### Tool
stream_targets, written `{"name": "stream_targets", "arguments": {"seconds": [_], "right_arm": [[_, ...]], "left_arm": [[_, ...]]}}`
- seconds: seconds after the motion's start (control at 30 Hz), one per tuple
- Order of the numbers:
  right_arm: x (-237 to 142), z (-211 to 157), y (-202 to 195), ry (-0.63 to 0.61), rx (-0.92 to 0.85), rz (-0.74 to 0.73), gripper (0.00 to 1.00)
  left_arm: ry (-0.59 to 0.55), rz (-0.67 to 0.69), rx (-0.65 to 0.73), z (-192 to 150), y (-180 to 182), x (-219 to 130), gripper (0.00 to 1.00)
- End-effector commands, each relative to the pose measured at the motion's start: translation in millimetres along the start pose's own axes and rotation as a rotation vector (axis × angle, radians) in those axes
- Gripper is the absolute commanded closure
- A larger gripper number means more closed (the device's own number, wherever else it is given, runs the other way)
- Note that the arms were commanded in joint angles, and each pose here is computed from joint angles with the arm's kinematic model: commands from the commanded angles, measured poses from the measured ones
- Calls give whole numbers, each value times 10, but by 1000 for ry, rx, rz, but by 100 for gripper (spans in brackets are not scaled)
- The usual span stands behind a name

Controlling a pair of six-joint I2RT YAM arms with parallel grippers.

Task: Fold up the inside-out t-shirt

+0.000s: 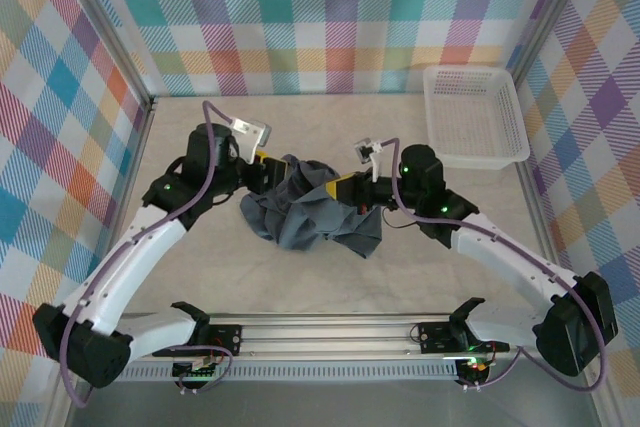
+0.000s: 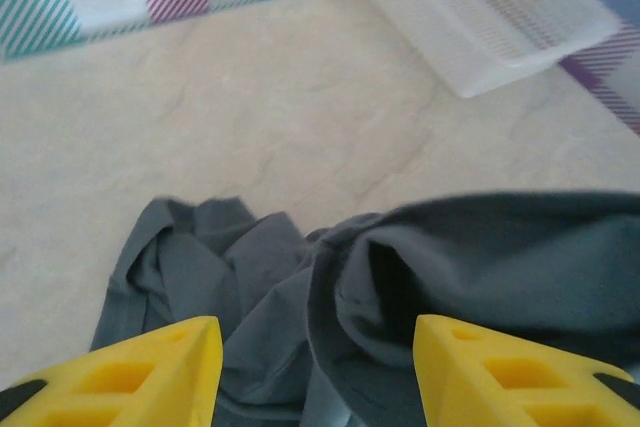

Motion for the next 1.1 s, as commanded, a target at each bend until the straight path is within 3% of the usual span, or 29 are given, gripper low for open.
{"name": "stream_targets", "arguments": {"seconds": [0.0,0.1,0.27,0.4,0.5,0.57,0.63,0.73,0.77,0.9,1.0,1.07], "right_arm": [[-70,63,165,55,-55,124,100],[-88,78,171,63,-59,117,99],[-112,59,154,50,-56,88,97],[-105,31,134,52,-50,87,96],[-88,27,120,57,-43,87,96],[-87,33,115,53,-40,83,96],[-90,30,107,47,-38,78,96],[-92,-26,79,55,-28,73,94],[-92,-70,54,67,-18,68,91],[-92,-502,-181,160,84,-2,72],[-109,-927,-370,235,159,-90,67],[-139,-1007,-401,261,189,-130,58]], "left_arm": [[21,-171,81,-84,-122,-52,48],[91,-207,-103,-101,-117,85,49],[252,-132,-595,-348,-3,432,47],[212,-124,-821,-511,40,514,40],[220,-113,-914,-615,88,604,41],[243,-96,-941,-683,119,649,44],[244,-82,-950,-710,156,667,57],[153,-137,-929,-571,175,635,96],[114,-171,-911,-486,165,599,100],[66,-189,-782,-274,111,406,100],[137,-169,-691,-381,72,323,100],[181,-190,-648,-488,23,295,100]]}}
Point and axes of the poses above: each hand's point on the last joint's axis, 136 mm out from that joint toward the fingers, its own x axis out along the fingers, its own y axis along the line the jaws close on, z = x × y, the point moved 9 cm from there along -x, back along the fingers
